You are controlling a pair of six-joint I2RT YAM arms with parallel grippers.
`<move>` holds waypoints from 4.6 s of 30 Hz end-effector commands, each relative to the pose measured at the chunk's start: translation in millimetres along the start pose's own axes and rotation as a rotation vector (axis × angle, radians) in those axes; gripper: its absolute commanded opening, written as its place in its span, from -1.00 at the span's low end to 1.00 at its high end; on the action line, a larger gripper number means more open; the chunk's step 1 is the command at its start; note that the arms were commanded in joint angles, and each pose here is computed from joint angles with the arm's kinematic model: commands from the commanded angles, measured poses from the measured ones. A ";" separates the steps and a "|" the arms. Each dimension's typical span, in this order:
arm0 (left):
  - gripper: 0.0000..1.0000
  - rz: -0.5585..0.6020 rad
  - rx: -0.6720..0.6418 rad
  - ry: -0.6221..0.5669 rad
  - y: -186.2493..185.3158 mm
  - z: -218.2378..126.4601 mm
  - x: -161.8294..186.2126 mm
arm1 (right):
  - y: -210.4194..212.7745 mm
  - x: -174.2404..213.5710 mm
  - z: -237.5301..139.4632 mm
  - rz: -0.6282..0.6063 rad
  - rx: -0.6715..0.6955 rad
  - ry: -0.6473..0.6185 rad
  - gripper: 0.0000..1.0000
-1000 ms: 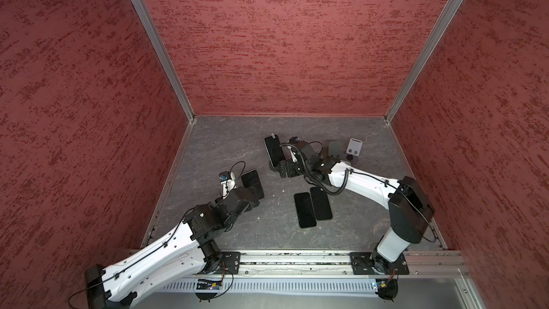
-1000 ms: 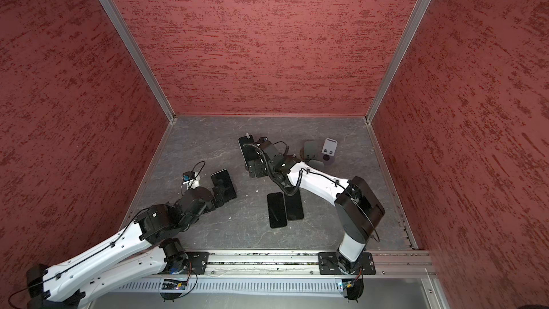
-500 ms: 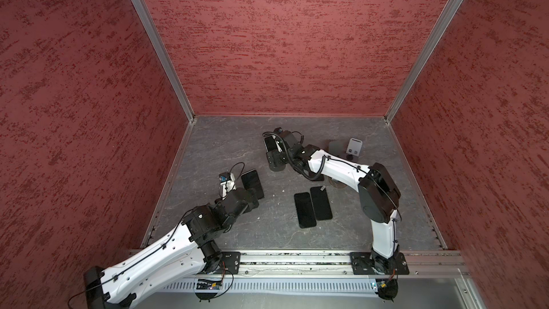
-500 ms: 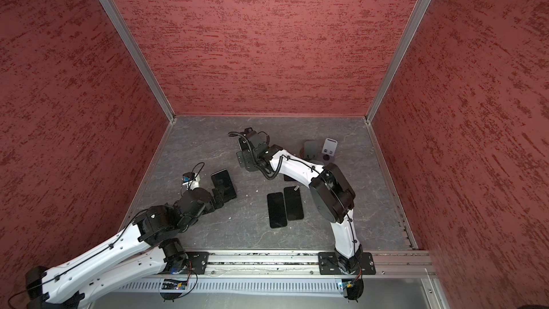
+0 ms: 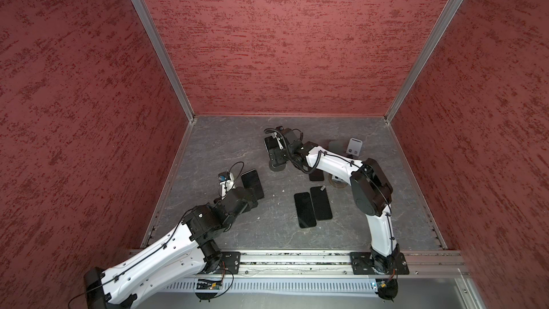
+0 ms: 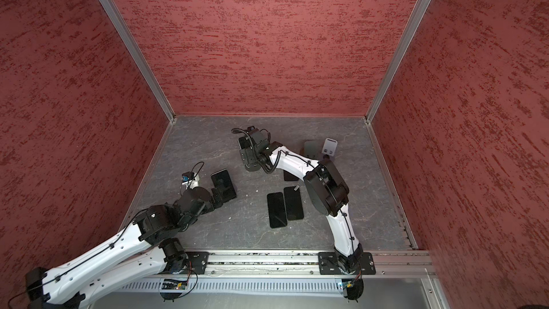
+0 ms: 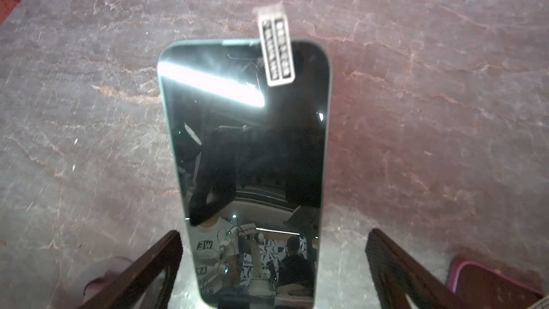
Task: Remove the phone from the phone stand
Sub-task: 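Close the right gripper on the top edge of the upright black phone, then lift the black phone up off its stand with the right gripper, then carry the black phone farther from the robot toward the pink-edged phone with the right gripper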
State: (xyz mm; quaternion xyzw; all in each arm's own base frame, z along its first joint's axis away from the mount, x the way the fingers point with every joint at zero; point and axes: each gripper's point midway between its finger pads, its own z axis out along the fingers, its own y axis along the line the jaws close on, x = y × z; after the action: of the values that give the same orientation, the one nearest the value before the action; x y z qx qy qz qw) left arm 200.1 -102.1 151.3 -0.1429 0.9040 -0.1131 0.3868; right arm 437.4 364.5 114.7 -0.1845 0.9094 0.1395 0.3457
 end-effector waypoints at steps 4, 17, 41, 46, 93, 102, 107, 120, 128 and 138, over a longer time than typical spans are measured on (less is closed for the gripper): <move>0.99 0.020 -0.019 0.004 4.9 3.4 0.2 | 7.6 -6.4 8.4 -0.013 -0.031 0.004 0.97; 0.99 0.028 -0.023 0.017 6.3 7.3 -1.7 | 9.8 -13.3 18.0 0.001 -0.031 -0.012 0.92; 0.99 0.015 -0.012 0.031 7.4 13.0 0.2 | 6.5 -6.3 25.0 0.016 -0.008 0.014 0.20; 0.99 0.012 -0.008 0.030 8.0 11.7 0.0 | 10.2 -17.2 14.2 0.027 -0.027 -0.012 0.02; 0.99 -0.011 0.016 0.060 1.5 15.0 5.2 | -68.1 -5.0 -53.2 0.216 0.109 -0.044 0.15; 0.99 -0.007 0.020 0.054 -0.5 15.5 3.4 | -91.5 25.9 -46.2 0.250 0.152 0.030 0.17; 0.99 -0.005 0.022 0.055 -2.1 16.6 3.3 | -90.1 39.7 -39.0 0.252 0.144 0.080 0.18; 0.99 -0.003 0.027 0.058 -1.4 16.2 4.8 | -82.5 74.5 -23.0 0.315 0.097 0.177 0.23; 0.99 -0.007 0.030 0.058 -1.5 17.1 5.7 | -78.0 90.5 -16.9 0.344 0.072 0.217 0.24; 0.99 -0.010 0.029 0.064 1.0 17.6 9.0 | -68.9 103.4 -11.0 0.362 0.054 0.247 0.25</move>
State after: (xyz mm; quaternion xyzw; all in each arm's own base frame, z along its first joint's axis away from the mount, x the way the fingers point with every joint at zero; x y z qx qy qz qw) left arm 206.4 -106.8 133.5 -0.1394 0.9155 -0.1297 0.3543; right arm 387.4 264.9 41.8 -0.0327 0.9699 0.1342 0.2003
